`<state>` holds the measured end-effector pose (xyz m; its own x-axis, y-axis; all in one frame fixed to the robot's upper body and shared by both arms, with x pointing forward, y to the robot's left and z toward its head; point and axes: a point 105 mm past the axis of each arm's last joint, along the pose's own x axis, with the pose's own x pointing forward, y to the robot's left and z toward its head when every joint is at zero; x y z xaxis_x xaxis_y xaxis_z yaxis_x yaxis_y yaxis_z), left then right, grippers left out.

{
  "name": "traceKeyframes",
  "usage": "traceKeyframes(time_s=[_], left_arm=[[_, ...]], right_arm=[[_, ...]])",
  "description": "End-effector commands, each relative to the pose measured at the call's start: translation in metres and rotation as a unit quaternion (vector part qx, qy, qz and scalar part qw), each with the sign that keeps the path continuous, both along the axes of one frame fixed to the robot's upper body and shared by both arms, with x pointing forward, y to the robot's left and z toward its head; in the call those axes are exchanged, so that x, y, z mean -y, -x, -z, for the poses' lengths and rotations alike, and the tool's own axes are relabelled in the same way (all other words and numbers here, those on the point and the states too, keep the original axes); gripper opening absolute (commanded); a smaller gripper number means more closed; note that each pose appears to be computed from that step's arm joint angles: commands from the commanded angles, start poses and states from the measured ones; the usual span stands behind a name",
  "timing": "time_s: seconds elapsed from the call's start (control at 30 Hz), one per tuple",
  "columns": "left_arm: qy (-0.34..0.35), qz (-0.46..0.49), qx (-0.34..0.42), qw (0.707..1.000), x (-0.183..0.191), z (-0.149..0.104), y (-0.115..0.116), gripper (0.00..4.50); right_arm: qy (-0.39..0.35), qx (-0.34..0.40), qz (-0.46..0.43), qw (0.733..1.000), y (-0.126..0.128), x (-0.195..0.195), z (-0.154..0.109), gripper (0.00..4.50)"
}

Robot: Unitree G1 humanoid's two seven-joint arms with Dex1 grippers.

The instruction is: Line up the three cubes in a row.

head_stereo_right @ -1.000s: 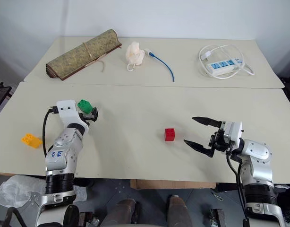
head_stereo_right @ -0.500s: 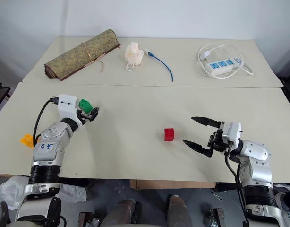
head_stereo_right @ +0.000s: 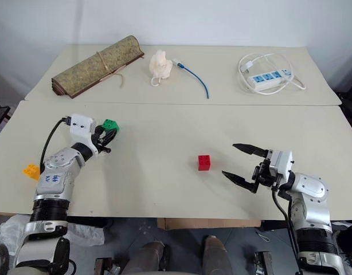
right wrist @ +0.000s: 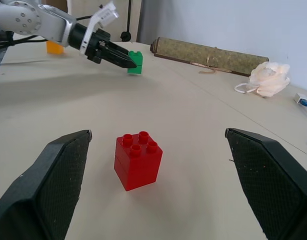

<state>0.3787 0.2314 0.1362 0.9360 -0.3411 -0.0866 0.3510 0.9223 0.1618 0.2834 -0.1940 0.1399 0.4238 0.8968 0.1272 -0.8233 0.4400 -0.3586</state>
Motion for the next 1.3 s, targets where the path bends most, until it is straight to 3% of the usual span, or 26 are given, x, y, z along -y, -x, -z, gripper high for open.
traceKeyframes(time_s=[0.03, 0.13, 0.23, 0.33, 0.5, 0.7, 1.03, 1.3], left_arm=[[-0.001, 0.092, 0.032, 0.995, 0.008, -0.028, 0.018, 1.48], [-0.008, 0.204, 0.021, 0.979, 0.024, -0.036, 0.034, 1.48], [-0.021, 0.342, 0.013, 0.939, 0.046, -0.043, 0.053, 1.48], [-0.063, 0.434, -0.017, 0.899, 0.063, -0.032, 0.056, 1.48], [-0.075, 0.51, -0.038, 0.856, 0.086, -0.023, 0.048, 1.48], [-0.137, 0.583, -0.069, 0.798, 0.122, 0.006, 0.04, 1.48], [-0.143, 0.568, -0.074, 0.807, 0.147, 0.022, 0.022, 1.48], [-0.136, 0.574, -0.08, 0.803, 0.153, 0.023, 0.023, 1.48]], right_arm=[[0.0, 0.024, 0.007, 1.0, 0.002, 0.003, -0.007, 4.5], [0.007, 0.024, 0.018, 1.0, 0.004, 0.011, -0.008, 4.5], [0.019, 0.025, 0.032, 0.999, 0.007, 0.024, -0.011, 4.5], [0.025, 0.025, 0.048, 0.998, 0.013, 0.038, -0.016, 4.5], [0.041, 0.015, 0.051, 0.998, 0.025, 0.046, -0.015, 4.5], [0.03, 0.012, 0.073, 0.997, 0.042, 0.042, -0.01, 4.5], [0.032, 0.005, 0.079, 0.996, 0.053, 0.035, -0.009, 4.5], [0.032, 0.007, 0.076, 0.997, 0.05, 0.033, -0.01, 4.5]])
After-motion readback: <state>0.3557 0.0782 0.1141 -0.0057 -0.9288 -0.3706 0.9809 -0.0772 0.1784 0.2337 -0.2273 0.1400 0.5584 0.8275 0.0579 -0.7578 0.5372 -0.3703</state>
